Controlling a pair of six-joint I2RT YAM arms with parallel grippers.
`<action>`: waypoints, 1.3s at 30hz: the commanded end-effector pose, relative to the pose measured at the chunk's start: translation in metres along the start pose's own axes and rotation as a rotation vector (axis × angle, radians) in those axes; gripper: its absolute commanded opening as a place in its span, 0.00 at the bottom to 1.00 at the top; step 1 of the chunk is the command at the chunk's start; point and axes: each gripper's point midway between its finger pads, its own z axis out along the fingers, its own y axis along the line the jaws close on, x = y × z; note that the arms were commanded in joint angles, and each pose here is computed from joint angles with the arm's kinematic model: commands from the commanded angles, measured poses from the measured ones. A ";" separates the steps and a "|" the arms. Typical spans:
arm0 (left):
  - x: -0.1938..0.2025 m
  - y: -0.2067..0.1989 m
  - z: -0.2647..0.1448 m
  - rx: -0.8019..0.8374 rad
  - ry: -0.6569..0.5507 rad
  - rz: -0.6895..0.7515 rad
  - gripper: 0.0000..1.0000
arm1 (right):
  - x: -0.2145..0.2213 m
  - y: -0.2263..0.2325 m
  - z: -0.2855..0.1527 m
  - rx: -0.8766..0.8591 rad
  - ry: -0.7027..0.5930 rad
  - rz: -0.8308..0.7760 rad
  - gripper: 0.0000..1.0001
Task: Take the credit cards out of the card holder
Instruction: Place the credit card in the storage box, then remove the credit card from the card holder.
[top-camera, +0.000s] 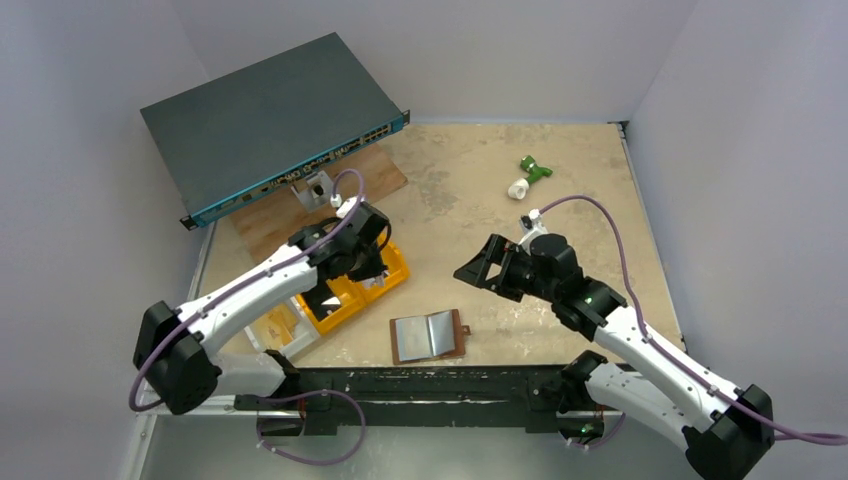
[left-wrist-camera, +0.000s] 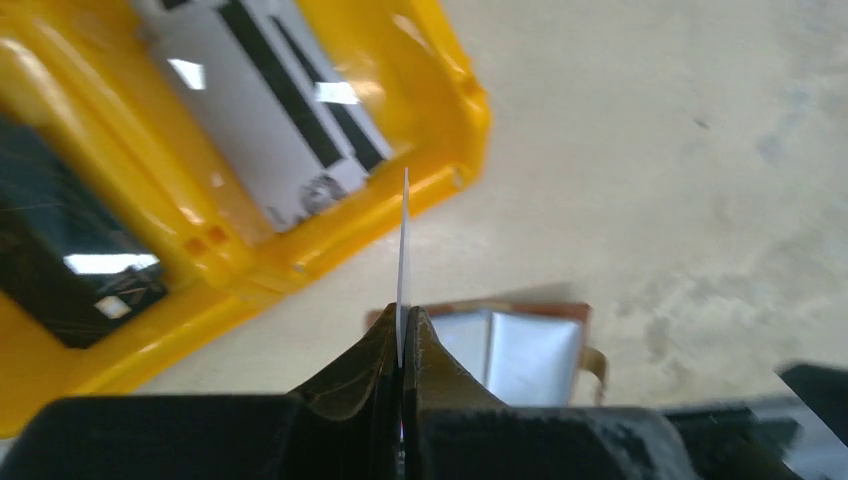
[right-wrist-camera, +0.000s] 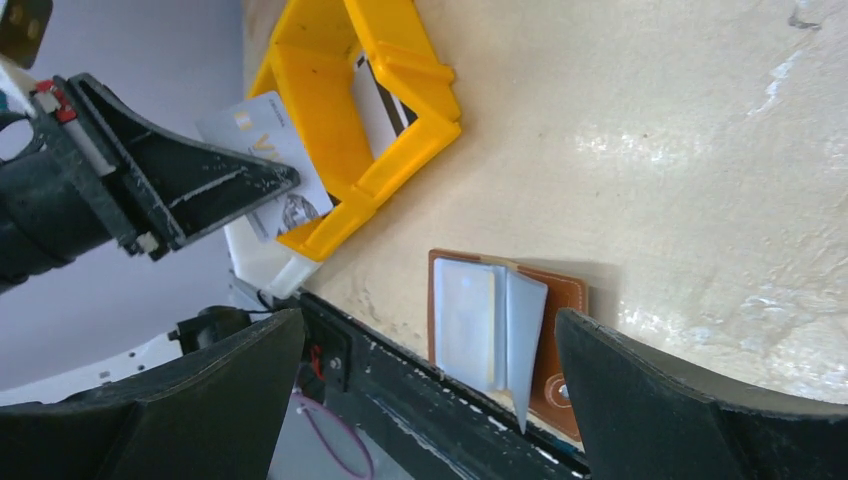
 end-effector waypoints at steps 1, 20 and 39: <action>-0.029 0.056 0.002 -0.361 -0.108 0.066 0.00 | -0.016 0.008 -0.009 0.000 -0.052 -0.078 0.99; -0.040 0.069 0.057 -0.546 -0.056 0.072 0.07 | -0.006 0.000 -0.016 0.026 -0.007 -0.126 0.99; -0.033 0.025 0.009 -0.160 -0.042 0.137 0.58 | 0.012 0.010 0.001 0.119 0.013 -0.247 0.98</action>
